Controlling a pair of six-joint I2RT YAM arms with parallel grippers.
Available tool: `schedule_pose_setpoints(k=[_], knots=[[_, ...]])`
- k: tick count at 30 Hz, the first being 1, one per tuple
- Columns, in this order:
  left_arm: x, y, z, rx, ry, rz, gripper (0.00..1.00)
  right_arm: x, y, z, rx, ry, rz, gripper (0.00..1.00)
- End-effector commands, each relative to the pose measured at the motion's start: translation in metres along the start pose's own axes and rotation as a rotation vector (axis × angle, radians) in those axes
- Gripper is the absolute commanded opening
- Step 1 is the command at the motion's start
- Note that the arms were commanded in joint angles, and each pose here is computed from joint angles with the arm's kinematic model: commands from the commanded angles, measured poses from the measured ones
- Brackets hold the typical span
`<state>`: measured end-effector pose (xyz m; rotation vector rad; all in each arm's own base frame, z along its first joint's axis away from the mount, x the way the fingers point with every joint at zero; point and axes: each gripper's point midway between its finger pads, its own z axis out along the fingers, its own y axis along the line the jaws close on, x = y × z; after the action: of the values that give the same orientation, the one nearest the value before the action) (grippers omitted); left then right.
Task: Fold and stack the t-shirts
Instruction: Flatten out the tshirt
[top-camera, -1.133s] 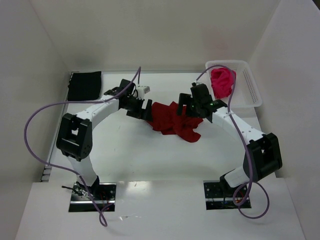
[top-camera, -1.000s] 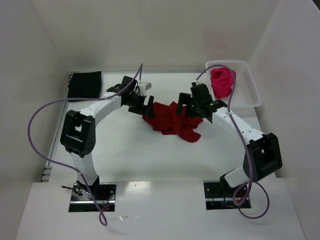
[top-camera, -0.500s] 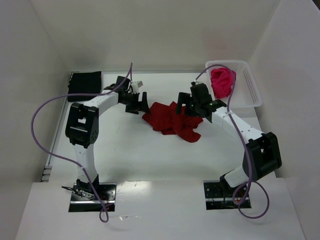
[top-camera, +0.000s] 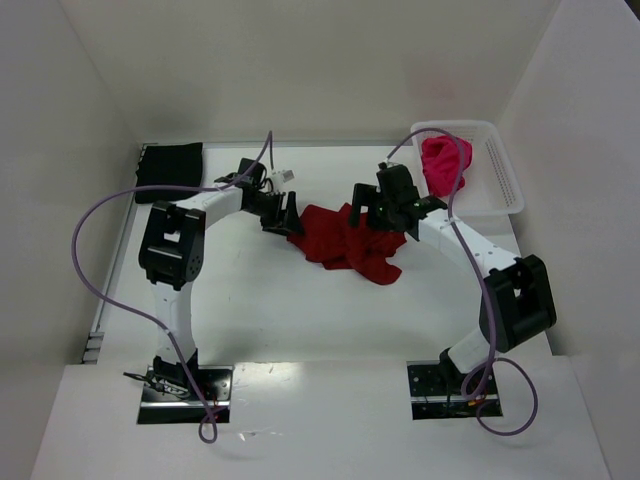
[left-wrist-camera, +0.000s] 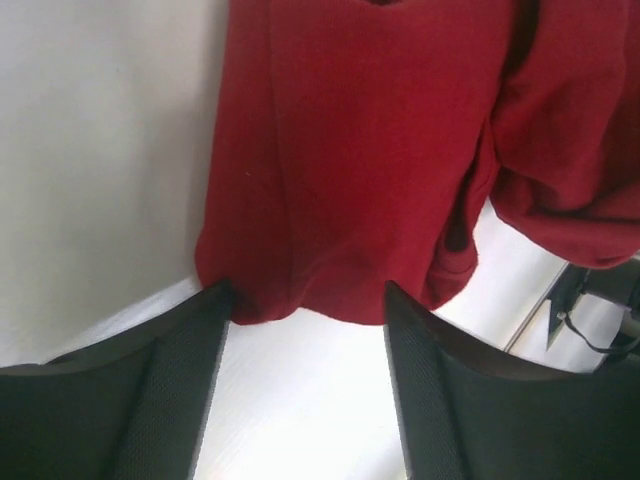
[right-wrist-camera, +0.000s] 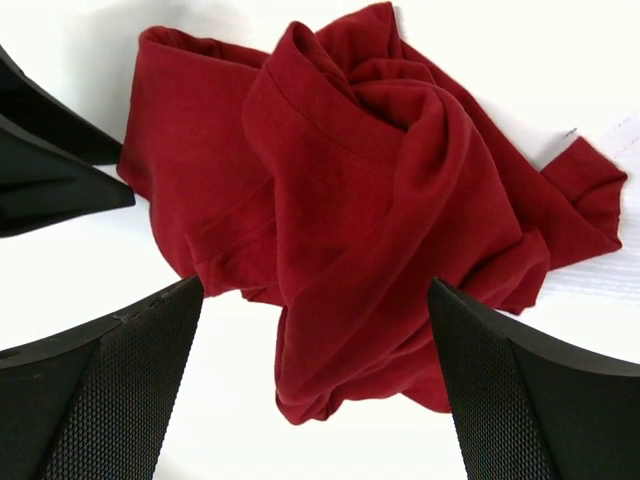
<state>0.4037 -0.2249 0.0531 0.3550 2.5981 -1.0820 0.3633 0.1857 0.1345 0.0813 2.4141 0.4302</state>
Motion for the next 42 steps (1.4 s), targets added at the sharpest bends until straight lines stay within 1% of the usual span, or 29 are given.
schedule_pose_setpoints(k=[1,2,3,4,5,6,7,15,16,17,19,20,22,24,26,29,30,32,33,34,36,37,39,40,41,42], knots=[[-0.012,0.001,0.002,0.019,-0.016,0.042,0.56,-0.028,0.014,-0.003,-0.037,-0.075,0.009,0.98],[-0.012,-0.001,0.002,0.035,-0.014,0.043,0.56,-0.030,0.015,-0.003,-0.041,-0.083,0.009,0.98],[-0.012,-0.003,0.002,0.044,-0.013,0.043,0.47,-0.028,0.014,0.000,-0.037,-0.075,0.009,0.98],[-0.012,-0.003,0.002,0.044,-0.013,0.043,0.42,-0.031,0.016,-0.001,-0.041,-0.083,0.009,0.98],[-0.012,-0.003,0.002,0.044,-0.013,0.043,0.28,-0.031,0.016,-0.001,-0.041,-0.083,0.009,0.98],[-0.015,-0.005,-0.002,0.035,-0.025,0.052,0.17,-0.031,0.016,-0.001,-0.041,-0.083,0.009,0.98],[-0.018,-0.006,-0.005,0.017,-0.038,0.048,0.01,-0.031,0.016,-0.001,-0.041,-0.083,0.009,0.98],[-0.043,-0.021,-0.034,-0.053,-0.132,0.080,0.00,-0.033,0.011,0.002,-0.016,-0.096,-0.008,1.00],[-0.049,-0.027,-0.043,-0.065,-0.160,0.098,0.00,-0.033,0.011,0.002,-0.016,-0.096,-0.008,1.00],[-0.054,-0.030,-0.056,-0.111,-0.191,0.110,0.00,-0.034,0.009,0.002,-0.007,-0.100,-0.019,1.00],[-0.056,-0.026,-0.073,-0.176,-0.227,0.098,0.00,-0.032,0.006,0.002,-0.001,-0.091,-0.041,1.00],[-0.065,-0.035,-0.092,-0.186,-0.278,0.108,0.00,-0.032,0.006,0.002,-0.001,-0.091,-0.041,1.00],[-0.066,-0.046,-0.109,-0.203,-0.316,0.112,0.00,-0.030,0.009,0.002,-0.017,-0.083,-0.042,1.00],[-0.067,-0.053,-0.126,-0.242,-0.348,0.120,0.00,-0.031,0.018,0.002,-0.058,-0.083,-0.025,1.00],[-0.072,-0.069,-0.158,-0.289,-0.414,0.127,0.00,-0.037,0.027,-0.003,-0.104,-0.108,-0.003,1.00],[-0.072,-0.076,-0.185,-0.341,-0.458,0.140,0.00,-0.043,0.039,-0.011,-0.173,-0.139,-0.009,1.00],[-0.075,-0.084,-0.204,-0.370,-0.510,0.155,0.00,-0.044,0.043,-0.013,-0.196,-0.151,-0.011,1.00],[-0.080,-0.105,-0.229,-0.362,-0.584,0.180,0.00,-0.051,0.051,-0.024,-0.233,-0.178,-0.016,1.00],[-0.089,-0.117,-0.244,-0.361,-0.632,0.202,0.00,-0.056,0.056,-0.030,-0.258,-0.197,-0.020,1.00],[-0.091,-0.123,-0.253,-0.372,-0.652,0.206,0.00,-0.052,0.056,-0.028,-0.266,-0.189,-0.009,1.00],[-0.098,-0.128,-0.267,-0.398,-0.690,0.211,0.00,-0.060,0.067,-0.038,-0.331,-0.231,-0.007,1.00],[-0.101,-0.135,-0.277,-0.401,-0.721,0.221,0.00,-0.056,0.074,-0.039,-0.373,-0.219,-0.003,1.00],[-0.107,-0.146,-0.294,-0.408,-0.771,0.238,0.00,-0.059,0.080,-0.049,-0.414,-0.239,0.001,1.00],[-0.113,-0.158,-0.309,-0.411,-0.808,0.261,0.00,-0.062,0.089,-0.055,-0.439,-0.262,-0.011,1.00],[-0.119,-0.163,-0.314,-0.407,-0.825,0.270,0.00,-0.064,0.090,-0.056,-0.444,-0.270,-0.012,1.00],[-0.126,-0.180,-0.329,-0.388,-0.865,0.295,0.00,-0.062,0.098,-0.058,-0.469,-0.270,-0.024,1.00]])
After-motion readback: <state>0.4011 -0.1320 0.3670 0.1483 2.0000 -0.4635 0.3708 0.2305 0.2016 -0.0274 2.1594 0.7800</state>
